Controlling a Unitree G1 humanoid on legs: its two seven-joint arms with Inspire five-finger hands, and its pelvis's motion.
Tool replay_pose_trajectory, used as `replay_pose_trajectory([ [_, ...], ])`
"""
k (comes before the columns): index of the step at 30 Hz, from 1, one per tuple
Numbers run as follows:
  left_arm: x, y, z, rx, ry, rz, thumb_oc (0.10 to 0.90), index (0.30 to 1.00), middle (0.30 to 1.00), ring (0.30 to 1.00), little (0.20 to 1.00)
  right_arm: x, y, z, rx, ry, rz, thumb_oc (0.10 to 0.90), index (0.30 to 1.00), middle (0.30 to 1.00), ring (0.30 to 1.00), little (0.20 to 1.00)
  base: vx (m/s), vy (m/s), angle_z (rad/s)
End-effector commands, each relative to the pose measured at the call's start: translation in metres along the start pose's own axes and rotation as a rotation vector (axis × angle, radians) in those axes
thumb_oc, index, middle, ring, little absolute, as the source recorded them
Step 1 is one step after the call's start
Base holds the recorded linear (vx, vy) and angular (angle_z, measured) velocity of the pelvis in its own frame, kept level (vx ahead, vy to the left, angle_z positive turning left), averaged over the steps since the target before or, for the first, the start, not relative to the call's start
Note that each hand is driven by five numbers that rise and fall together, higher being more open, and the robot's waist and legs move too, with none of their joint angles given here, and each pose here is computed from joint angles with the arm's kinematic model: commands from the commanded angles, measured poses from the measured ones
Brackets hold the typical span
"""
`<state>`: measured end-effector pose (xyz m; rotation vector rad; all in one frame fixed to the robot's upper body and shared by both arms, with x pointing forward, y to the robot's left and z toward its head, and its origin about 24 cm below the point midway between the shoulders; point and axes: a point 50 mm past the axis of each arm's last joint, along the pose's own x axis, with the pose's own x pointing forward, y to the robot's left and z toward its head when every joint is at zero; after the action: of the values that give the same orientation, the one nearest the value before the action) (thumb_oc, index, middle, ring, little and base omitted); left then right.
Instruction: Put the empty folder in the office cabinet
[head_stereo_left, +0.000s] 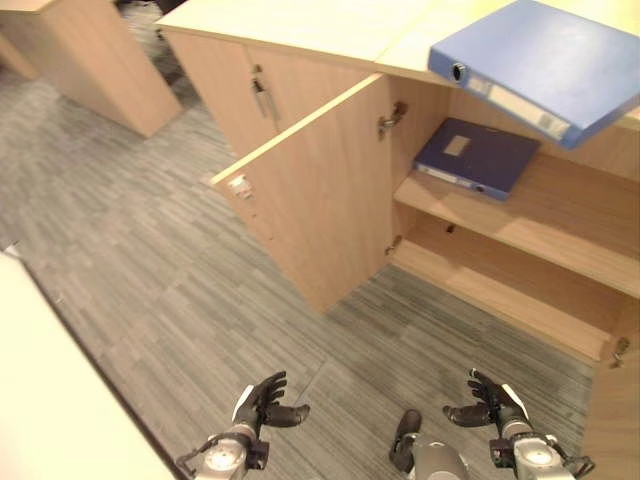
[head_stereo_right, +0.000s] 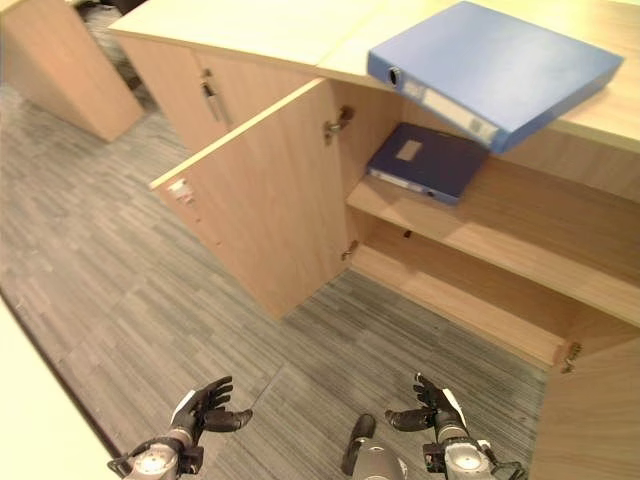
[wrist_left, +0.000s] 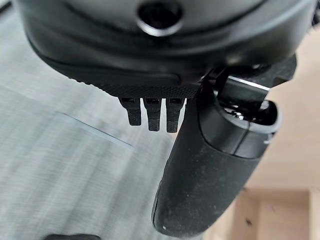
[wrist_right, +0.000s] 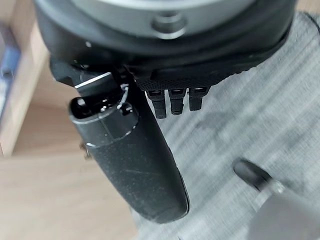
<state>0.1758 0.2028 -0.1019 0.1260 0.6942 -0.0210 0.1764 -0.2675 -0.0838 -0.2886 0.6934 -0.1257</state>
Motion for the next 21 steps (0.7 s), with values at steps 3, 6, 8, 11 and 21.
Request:
replay_pose_trajectory([
  [3,0.005,0.006,0.035,0.021,-0.158,0.022,0.8,0.9,0.9,0.9,0.9,0.007,-0.003,0.052,-0.084,-0.211,0.028,0.8,0.9,0.9,0.9,0.9,0.23,-0.188,-1.2],
  [6,0.002,0.009,0.032,0.013,-0.158,0.03,0.8,0.9,0.9,0.9,0.9,0.008,0.002,0.059,-0.084,-0.24,0.043,0.8,0.9,0.9,0.9,0.9,0.28,-0.061,-0.92],
  [8,-0.002,0.012,0.026,0.007,-0.146,0.044,0.8,0.9,0.9,0.9,0.9,0.01,0.011,0.061,-0.094,-0.242,0.074,0.8,0.9,0.9,0.9,0.9,0.28,0.055,-1.78],
  [11,-0.004,0.013,0.02,-0.006,-0.13,0.055,0.8,0.9,0.9,0.9,0.9,0.012,0.016,0.056,-0.11,-0.22,0.085,0.8,0.9,0.9,0.9,0.9,0.13,0.059,-1.58],
  [21,-0.004,0.006,0.011,-0.018,-0.098,0.041,0.8,0.9,0.9,0.9,0.9,0.006,0.014,0.03,-0.088,-0.139,0.064,0.8,0.9,0.9,0.9,0.9,0.17,0.061,-0.7],
])
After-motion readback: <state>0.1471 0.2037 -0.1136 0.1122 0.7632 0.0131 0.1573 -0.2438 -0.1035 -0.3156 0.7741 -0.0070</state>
